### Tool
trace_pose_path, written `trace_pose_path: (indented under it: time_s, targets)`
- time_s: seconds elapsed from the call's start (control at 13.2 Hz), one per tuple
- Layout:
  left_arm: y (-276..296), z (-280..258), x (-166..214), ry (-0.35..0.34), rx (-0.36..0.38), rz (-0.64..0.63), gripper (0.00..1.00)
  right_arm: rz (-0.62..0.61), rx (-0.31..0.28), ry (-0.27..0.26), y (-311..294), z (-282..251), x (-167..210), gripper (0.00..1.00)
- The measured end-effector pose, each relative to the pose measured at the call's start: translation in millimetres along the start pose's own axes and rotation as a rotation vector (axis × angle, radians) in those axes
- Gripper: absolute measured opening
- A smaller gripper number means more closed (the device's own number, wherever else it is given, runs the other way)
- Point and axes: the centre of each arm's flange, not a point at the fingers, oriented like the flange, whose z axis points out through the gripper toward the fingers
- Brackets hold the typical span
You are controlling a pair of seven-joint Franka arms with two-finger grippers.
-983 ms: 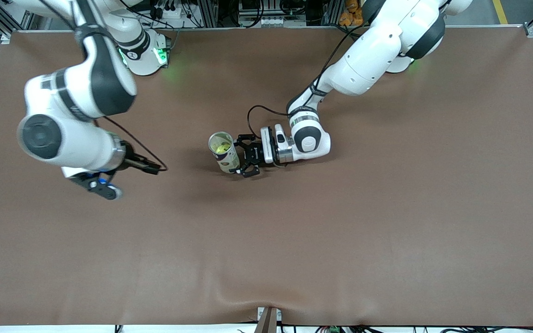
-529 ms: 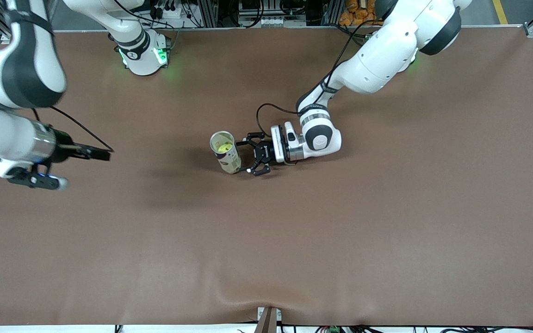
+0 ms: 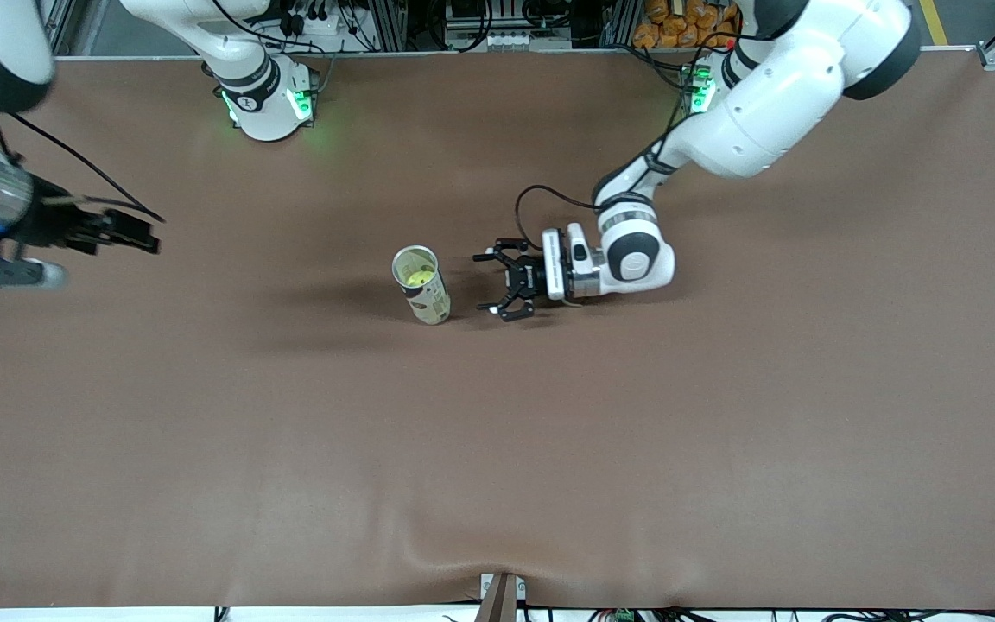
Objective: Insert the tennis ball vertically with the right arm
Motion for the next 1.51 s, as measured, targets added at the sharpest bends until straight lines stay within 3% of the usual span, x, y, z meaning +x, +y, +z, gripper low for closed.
trace_pose_path:
  time_s: [0.15, 0.53, 0.83, 1.13, 1.36, 1.51]
  targets:
    - [-16, -31, 19, -0.039, -0.043, 0.059, 1.0, 0.029, 0.007, 0.017, 28, -26, -12, 1.0]
    - [-61, -115, 55, -0.213, -0.136, 0.093, 1.0, 0.052, 0.003, -0.053, 11, -64, -35, 1.0]
    - [-85, -177, 68, -0.284, -0.218, 0.068, 1.0, -0.012, -0.009, -0.016, -21, -83, -38, 1.0]
    - [-110, -216, 93, -0.362, -0.283, 0.017, 1.0, -0.073, -0.028, -0.005, -5, -89, -38, 1.0]
    - [-131, -241, 125, -0.48, -0.335, -0.042, 1.0, -0.094, -0.057, -0.003, -4, -90, -38, 1.0]
    - [-145, -268, 152, -0.585, -0.327, -0.092, 1.0, -0.099, -0.065, 0.004, -7, -88, -33, 1.0]
